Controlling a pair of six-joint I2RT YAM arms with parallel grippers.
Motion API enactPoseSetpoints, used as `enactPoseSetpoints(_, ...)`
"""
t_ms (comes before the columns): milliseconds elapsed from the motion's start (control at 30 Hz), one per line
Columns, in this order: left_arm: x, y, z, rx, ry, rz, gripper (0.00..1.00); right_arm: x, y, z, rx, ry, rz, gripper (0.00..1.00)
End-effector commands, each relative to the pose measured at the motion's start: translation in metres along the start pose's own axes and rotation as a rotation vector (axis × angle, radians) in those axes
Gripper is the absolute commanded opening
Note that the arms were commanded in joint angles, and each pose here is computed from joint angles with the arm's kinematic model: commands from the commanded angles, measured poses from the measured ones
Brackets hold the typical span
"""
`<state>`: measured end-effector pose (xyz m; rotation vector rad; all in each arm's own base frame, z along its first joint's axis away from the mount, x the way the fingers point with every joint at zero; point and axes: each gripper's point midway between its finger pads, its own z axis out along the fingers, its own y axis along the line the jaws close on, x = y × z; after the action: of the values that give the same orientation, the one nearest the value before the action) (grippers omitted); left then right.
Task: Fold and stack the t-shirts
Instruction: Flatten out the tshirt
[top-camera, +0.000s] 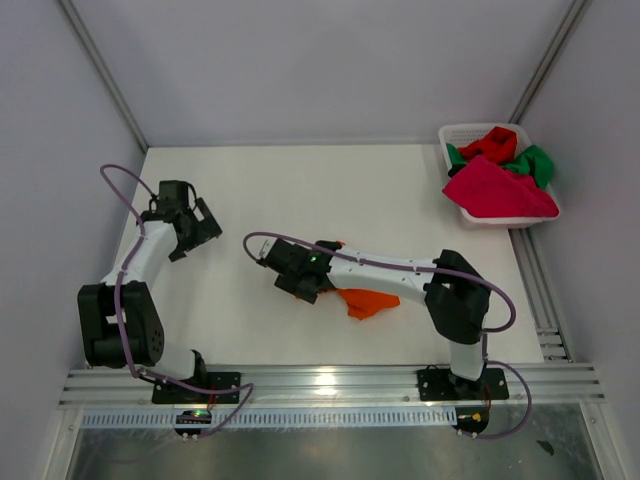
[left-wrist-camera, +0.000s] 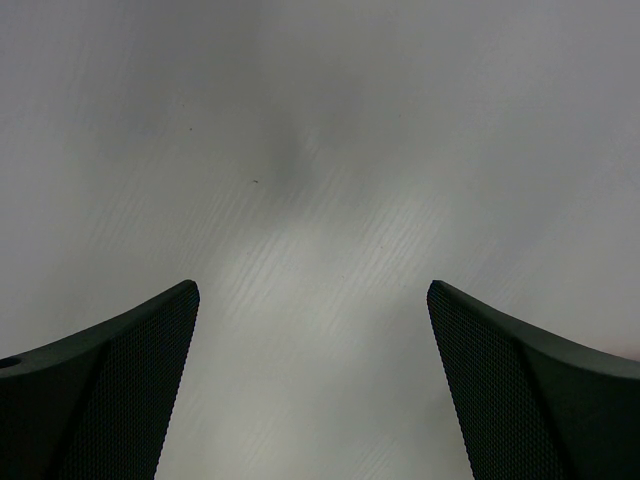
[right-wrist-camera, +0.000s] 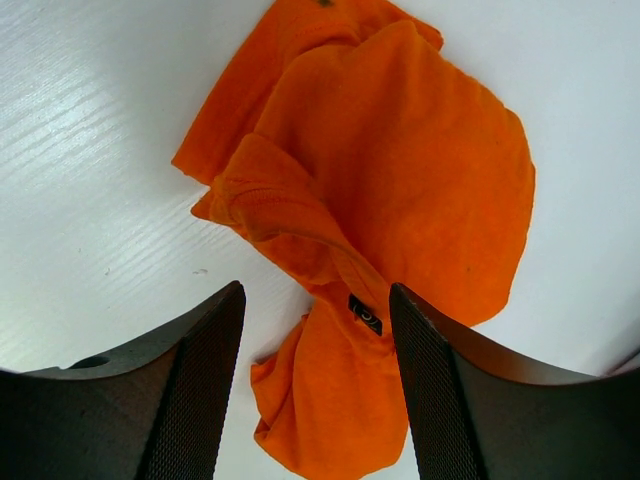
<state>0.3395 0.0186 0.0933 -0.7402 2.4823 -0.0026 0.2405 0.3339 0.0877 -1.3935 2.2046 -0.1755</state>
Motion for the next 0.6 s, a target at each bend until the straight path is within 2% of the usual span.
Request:
enactPoseSetpoints(0,-0.014,-0.002,-0.002,-0.002,-0.035,-0.005,0.99,0.008,0.013,0.012,-0.037,0.034,-0.035,0.64)
enactPoseSetpoints(267,-0.013,0.000,-0.005,-0.006,-0.037,-0.003,0.99,0.011,0.020,0.038,-0.020,0.060,-0.059,0.63)
enactPoseSetpoints(567,-0.011,-0.004,-0.003,0.012,-0.026,-0.004,0.99,-0.017,-0.030,0.023,0.241,-0.035,-0.011,0.62)
